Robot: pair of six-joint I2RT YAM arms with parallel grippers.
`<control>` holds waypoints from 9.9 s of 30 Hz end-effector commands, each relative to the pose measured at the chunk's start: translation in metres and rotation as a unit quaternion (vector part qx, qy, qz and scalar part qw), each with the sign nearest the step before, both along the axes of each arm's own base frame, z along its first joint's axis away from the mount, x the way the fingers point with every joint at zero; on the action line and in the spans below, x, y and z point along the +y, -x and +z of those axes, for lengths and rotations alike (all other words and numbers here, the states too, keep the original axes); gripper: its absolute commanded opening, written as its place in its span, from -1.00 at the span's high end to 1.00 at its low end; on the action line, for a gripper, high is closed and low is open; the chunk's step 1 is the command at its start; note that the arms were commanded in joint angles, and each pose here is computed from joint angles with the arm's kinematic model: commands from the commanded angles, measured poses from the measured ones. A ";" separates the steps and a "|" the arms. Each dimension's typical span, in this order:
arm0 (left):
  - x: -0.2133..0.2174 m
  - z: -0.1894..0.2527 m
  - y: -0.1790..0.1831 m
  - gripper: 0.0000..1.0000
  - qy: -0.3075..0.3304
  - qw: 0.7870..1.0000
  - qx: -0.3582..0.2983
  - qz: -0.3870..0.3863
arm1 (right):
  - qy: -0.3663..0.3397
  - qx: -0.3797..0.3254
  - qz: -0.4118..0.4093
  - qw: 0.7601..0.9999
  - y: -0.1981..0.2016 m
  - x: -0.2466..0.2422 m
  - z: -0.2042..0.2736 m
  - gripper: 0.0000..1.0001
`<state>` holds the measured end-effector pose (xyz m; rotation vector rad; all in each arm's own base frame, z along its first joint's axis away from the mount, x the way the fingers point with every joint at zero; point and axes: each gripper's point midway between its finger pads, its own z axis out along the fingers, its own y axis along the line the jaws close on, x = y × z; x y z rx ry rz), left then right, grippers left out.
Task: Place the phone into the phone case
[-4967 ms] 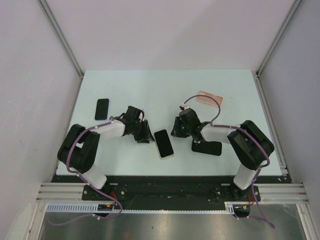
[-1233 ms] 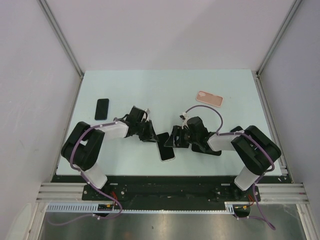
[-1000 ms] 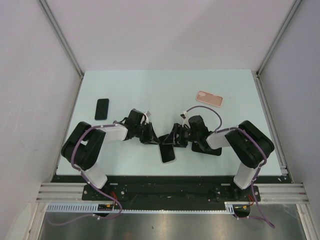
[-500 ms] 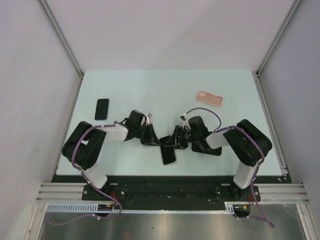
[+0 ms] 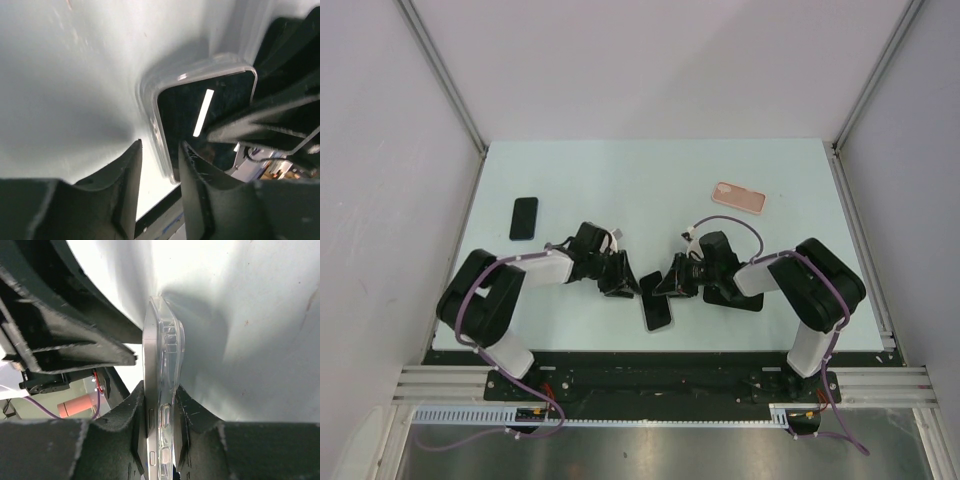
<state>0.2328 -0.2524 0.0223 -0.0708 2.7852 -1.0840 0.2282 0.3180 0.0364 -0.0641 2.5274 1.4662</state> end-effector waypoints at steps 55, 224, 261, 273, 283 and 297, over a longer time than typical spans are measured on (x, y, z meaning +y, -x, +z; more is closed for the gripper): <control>-0.061 0.150 0.064 0.26 0.307 0.928 -0.129 -0.169 | -0.129 -0.119 -0.001 0.984 0.029 -0.032 0.187 0.26; 0.026 0.155 -0.004 -0.58 0.136 0.971 -0.195 -0.030 | -0.188 -0.199 -0.023 0.962 -0.034 -0.011 0.184 1.00; 0.103 0.128 -0.014 -0.96 -0.102 0.963 -0.247 0.037 | 0.049 -0.078 -0.137 0.986 -0.203 -0.039 0.000 0.07; 0.110 0.133 -0.021 -0.96 -0.120 0.957 -0.257 0.056 | 0.086 -0.097 -0.103 0.986 -0.182 -0.038 0.032 0.65; 0.112 0.134 -0.022 -0.96 -0.124 0.956 -0.261 0.057 | 0.038 -0.095 -0.048 0.994 -0.155 0.013 0.036 1.00; 0.126 0.124 -0.030 -0.96 -0.125 0.960 -0.232 0.091 | 0.075 -0.098 -0.035 0.992 -0.144 0.017 0.022 1.00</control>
